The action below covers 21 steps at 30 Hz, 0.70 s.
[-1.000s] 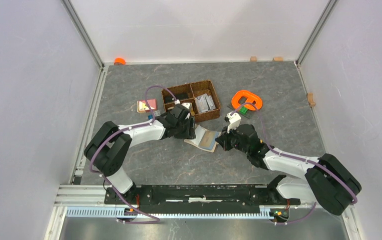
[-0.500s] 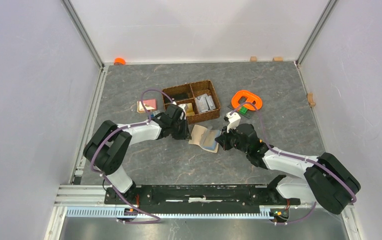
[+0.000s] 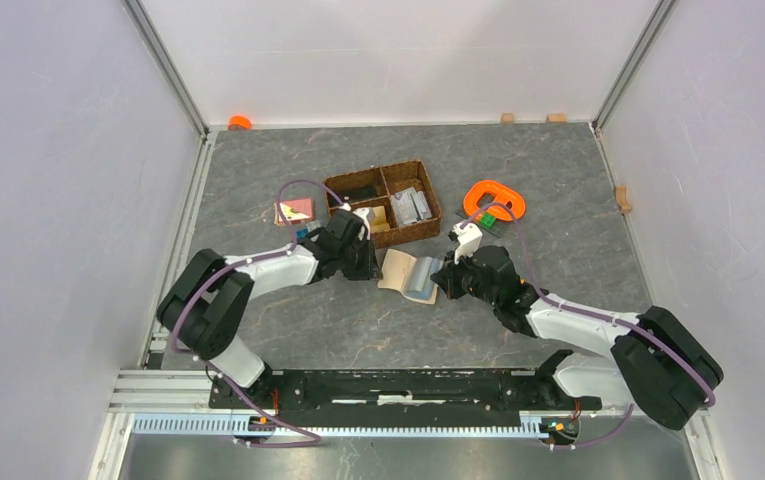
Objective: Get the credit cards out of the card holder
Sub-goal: Remove the credit card from the card holder.
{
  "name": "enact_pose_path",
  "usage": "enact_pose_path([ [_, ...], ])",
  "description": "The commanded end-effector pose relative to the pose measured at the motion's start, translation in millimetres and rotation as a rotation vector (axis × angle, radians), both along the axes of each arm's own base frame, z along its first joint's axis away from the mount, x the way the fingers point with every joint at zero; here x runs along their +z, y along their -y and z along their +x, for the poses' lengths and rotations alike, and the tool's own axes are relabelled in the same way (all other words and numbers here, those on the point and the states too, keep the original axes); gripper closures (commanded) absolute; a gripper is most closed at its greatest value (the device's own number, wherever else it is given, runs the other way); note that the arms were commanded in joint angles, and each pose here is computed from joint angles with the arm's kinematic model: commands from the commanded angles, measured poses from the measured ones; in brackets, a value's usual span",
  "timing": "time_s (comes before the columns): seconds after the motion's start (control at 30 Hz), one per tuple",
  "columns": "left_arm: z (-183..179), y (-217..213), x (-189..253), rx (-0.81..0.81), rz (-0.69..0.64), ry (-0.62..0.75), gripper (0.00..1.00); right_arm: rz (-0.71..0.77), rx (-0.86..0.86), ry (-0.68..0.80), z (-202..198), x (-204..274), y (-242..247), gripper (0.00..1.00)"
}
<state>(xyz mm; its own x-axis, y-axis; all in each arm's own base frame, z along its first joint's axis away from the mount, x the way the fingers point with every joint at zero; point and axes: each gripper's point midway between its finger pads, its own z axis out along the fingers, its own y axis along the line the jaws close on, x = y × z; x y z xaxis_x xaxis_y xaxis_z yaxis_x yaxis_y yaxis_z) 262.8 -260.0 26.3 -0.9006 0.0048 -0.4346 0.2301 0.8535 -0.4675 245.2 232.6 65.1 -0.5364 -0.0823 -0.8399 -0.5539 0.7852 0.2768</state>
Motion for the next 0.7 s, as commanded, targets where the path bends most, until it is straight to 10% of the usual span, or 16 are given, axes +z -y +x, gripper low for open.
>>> enact_pose_path([
  [0.0, 4.6, -2.7, 28.2, 0.037, 0.005, 0.100, 0.81, 0.052, 0.026, 0.079, 6.4, 32.6, -9.8, 1.00],
  [0.33, -26.7, 37.4, 81.5, -0.172, 0.004, 0.404, 0.39, 0.045, 0.035, 0.077, 6.3, 32.7, -10.6, 1.00],
  [0.47, -39.5, 56.0, 90.2, -0.259, -0.075, 0.428, 0.41, 0.049, 0.045, 0.074, 5.4, 32.8, -12.3, 1.00],
  [0.67, -54.7, 79.2, 85.1, -0.371, -0.153, 0.353, 0.69, 0.049, 0.049, 0.071, 4.9, 31.9, -13.0, 1.00],
])
